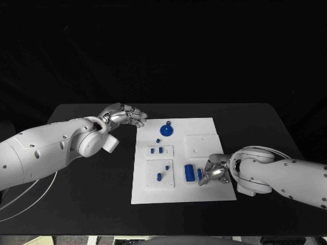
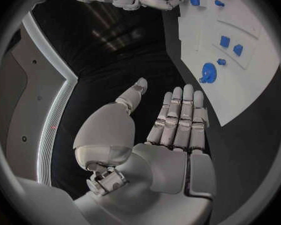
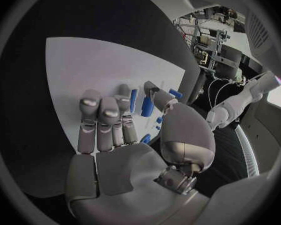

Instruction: Assemble the parts on the task board

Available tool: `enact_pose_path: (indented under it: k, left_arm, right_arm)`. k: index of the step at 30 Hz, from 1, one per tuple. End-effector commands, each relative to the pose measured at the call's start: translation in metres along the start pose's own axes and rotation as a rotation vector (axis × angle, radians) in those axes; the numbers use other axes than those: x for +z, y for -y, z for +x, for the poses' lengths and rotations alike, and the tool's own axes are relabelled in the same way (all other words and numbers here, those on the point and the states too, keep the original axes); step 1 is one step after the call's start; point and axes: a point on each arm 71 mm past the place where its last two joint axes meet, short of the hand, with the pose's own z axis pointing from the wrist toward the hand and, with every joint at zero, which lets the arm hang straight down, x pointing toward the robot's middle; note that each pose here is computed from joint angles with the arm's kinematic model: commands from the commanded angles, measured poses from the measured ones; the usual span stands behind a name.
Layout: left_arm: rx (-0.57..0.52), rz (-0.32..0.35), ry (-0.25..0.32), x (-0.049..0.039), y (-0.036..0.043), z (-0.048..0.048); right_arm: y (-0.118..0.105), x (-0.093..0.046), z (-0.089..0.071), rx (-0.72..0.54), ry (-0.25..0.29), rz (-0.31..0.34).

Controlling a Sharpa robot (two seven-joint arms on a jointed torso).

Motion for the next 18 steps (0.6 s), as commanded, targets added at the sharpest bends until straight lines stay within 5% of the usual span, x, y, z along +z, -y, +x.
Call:
enact_pose_path:
  k: [1, 7, 18]
  left_arm:
    - [-0.003, 0.013, -0.006, 0.0007, 0.0012, 0.0002]
    - [-0.023, 0.016, 0.017, 0.0016, 0.0001, -0.0046]
    - [-0.121, 0.025, 0.129, 0.0099, -0.0042, -0.0235]
  right_arm:
    - [-0.003, -0.003, -0.001, 0.053, 0.015, -0.087]
    - [-0.003, -0.01, -0.021, 0.119, 0.084, -0.177]
    - [0.014, 0.009, -0.099, 0.405, 0.306, -0.349]
